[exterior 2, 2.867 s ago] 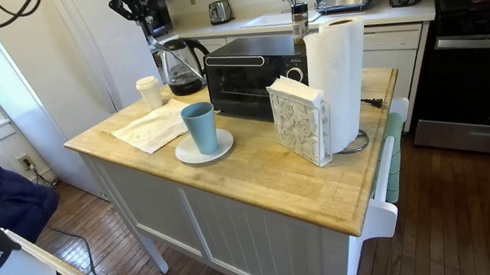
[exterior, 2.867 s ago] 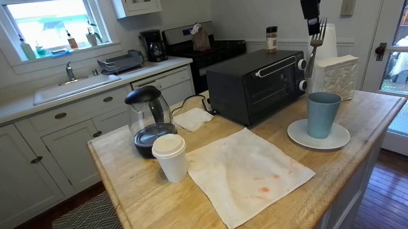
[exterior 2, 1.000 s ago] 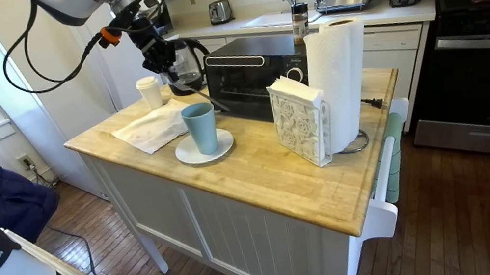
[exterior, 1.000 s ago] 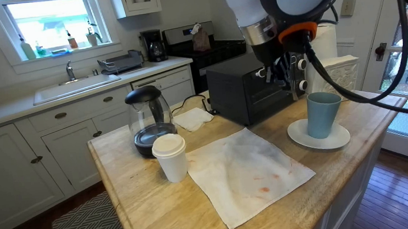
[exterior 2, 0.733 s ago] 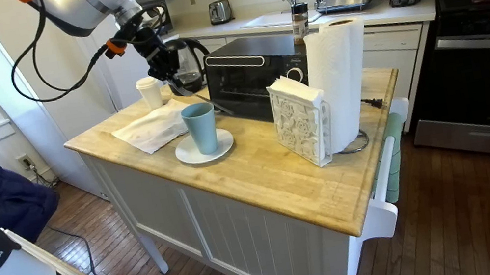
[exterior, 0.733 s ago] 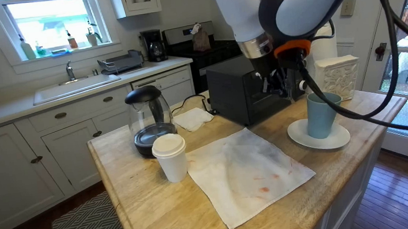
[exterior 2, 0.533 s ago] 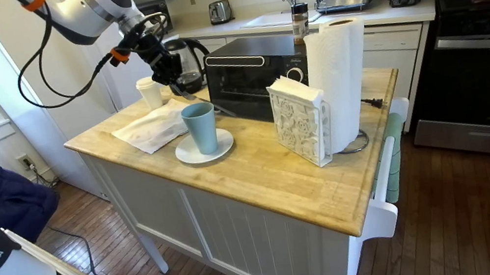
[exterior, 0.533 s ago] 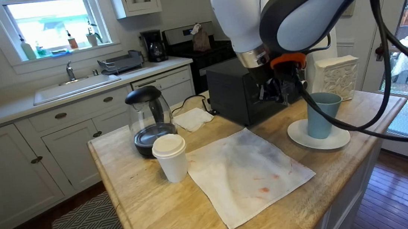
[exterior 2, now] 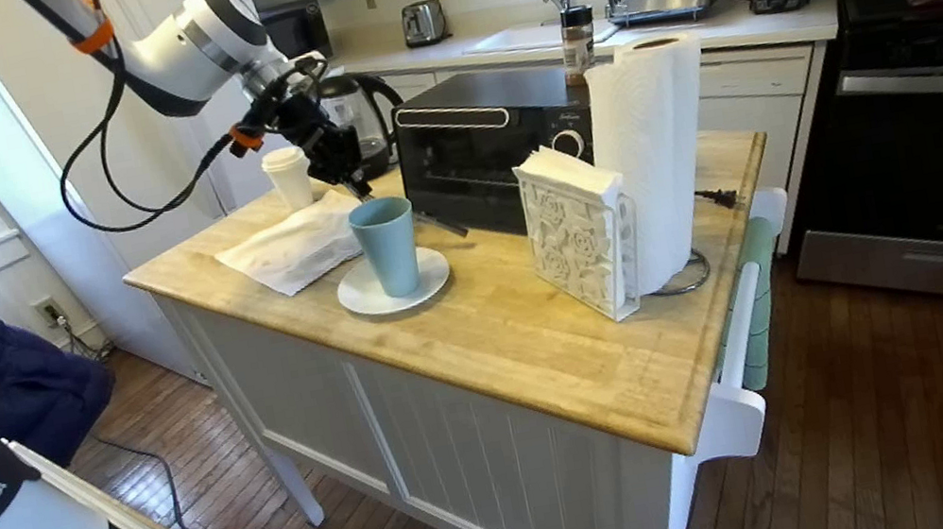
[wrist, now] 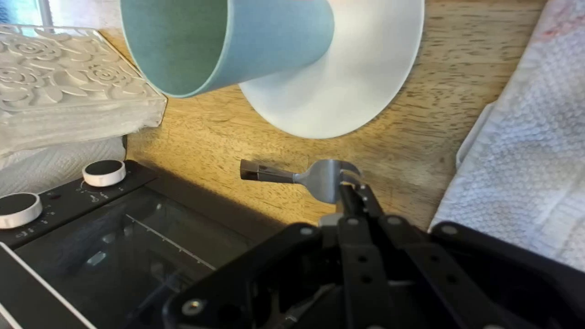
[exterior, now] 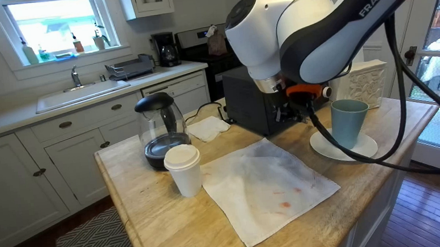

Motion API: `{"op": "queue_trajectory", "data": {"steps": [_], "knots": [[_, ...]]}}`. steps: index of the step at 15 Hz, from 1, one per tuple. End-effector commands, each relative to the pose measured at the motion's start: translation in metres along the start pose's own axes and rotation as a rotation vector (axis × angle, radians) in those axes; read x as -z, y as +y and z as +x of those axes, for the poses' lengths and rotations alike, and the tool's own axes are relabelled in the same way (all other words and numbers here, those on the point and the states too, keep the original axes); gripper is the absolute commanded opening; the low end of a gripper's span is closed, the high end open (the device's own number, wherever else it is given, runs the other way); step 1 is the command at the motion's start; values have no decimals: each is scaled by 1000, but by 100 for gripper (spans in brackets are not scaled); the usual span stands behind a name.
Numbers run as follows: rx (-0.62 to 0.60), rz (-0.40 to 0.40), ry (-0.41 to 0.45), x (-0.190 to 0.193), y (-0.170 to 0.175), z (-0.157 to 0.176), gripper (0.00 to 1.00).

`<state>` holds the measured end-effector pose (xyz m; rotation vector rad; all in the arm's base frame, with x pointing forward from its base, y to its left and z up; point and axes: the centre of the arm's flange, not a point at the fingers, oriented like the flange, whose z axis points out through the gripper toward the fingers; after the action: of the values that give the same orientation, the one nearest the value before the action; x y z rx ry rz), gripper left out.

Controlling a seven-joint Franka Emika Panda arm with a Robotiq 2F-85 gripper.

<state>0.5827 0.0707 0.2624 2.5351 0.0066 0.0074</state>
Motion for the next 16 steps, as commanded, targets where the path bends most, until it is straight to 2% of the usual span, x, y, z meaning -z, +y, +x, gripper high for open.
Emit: {"op": "queue_trajectory", "data": {"steps": [1,13,14,15,16], "knots": [[-43,-25,23,-6,-15,16,1],[-11,-91,-2,-36,-50,34,1],[-9,-93,-5,-38,-51,34,8],[-7,-91,-10,-40,-52,35,28],[-4,-88,-14,-42,-52,35,33]]}}
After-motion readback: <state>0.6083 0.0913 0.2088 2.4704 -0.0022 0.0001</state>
